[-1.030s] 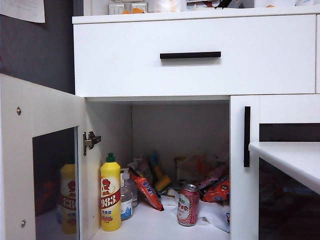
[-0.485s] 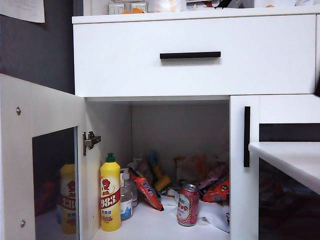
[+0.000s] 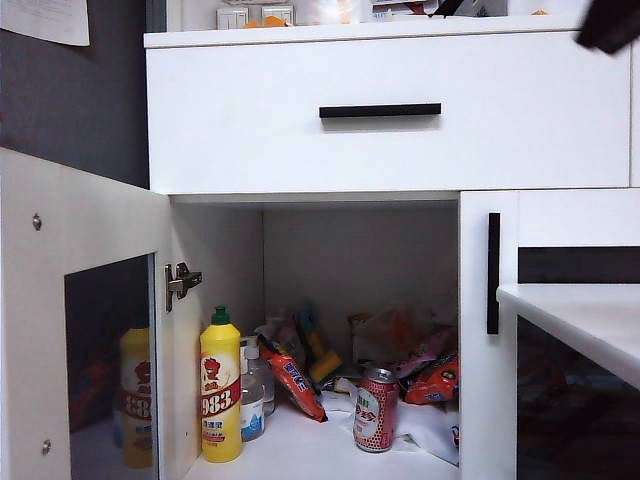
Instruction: Open the left door of the white cabinet, pick up a can of beverage from the table on the right, place it inside the cabinet, and finally close the cabinet door.
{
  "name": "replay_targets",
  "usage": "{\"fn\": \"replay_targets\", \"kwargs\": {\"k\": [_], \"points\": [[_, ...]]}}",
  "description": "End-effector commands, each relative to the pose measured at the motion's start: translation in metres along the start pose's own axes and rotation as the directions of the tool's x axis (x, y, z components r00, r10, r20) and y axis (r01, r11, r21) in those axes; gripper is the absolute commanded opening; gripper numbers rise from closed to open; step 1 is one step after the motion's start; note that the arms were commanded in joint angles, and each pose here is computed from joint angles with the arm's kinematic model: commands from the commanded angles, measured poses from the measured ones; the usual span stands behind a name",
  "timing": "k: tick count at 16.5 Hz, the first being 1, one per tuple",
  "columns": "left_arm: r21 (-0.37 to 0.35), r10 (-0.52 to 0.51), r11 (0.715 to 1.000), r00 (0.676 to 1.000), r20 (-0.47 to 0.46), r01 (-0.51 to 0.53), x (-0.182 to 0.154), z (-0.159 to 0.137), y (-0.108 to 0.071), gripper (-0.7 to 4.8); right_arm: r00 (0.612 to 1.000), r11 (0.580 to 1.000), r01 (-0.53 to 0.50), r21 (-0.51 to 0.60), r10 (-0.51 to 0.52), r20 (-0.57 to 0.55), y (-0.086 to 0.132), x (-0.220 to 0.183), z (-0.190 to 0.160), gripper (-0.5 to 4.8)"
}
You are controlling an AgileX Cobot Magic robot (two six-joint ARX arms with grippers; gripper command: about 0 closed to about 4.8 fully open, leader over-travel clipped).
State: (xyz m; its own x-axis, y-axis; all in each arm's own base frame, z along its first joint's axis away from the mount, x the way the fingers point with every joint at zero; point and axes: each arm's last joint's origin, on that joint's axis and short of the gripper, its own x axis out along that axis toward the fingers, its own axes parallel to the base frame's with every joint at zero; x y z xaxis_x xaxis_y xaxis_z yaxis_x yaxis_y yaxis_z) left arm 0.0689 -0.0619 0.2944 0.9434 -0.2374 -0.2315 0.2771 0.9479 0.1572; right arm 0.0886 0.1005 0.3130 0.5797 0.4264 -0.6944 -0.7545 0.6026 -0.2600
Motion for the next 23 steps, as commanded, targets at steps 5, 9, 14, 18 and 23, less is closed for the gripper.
{"fn": "replay_targets", "kwargs": {"k": [5, 9, 14, 18, 23], "points": [[-0.038, -0.031, 0.999, 0.998, 0.046, 0.033, -0.001, 0.006, 0.0, 3.4, 0.992, 0.999, 0.012, 0.042, -0.017, 0.127, -0.002, 0.0, 0.014, 3.68], [-0.049, -0.03, 0.998, 0.998, 0.06, 0.033, -0.005, 0.012, 0.003, 3.4, 0.911, 0.945, -0.167, 0.279, 0.04, 0.411, -0.004, 0.0, 0.044, 3.68], [-0.005, -0.035, 0.999, 0.999, -0.003, 0.035, -0.004, 0.006, 0.002, 3.35, 0.846, 0.934, -0.284, 0.217, 0.138, 0.515, -0.002, 0.013, 0.064, 3.68], [-0.076, 0.157, 0.983, 0.982, -0.108, -0.165, 0.006, -0.003, 0.004, 0.9, 0.847, 0.923, -0.308, 0.228, 0.157, 0.507, 0.0, 0.021, 0.068, 3.68], [-0.121, 0.072, 0.988, 0.977, -0.202, -0.098, 0.046, -0.002, -0.011, -0.06, 0.859, 0.928, -0.283, 0.243, 0.132, 0.495, -0.001, 0.022, 0.067, 3.68]]}}
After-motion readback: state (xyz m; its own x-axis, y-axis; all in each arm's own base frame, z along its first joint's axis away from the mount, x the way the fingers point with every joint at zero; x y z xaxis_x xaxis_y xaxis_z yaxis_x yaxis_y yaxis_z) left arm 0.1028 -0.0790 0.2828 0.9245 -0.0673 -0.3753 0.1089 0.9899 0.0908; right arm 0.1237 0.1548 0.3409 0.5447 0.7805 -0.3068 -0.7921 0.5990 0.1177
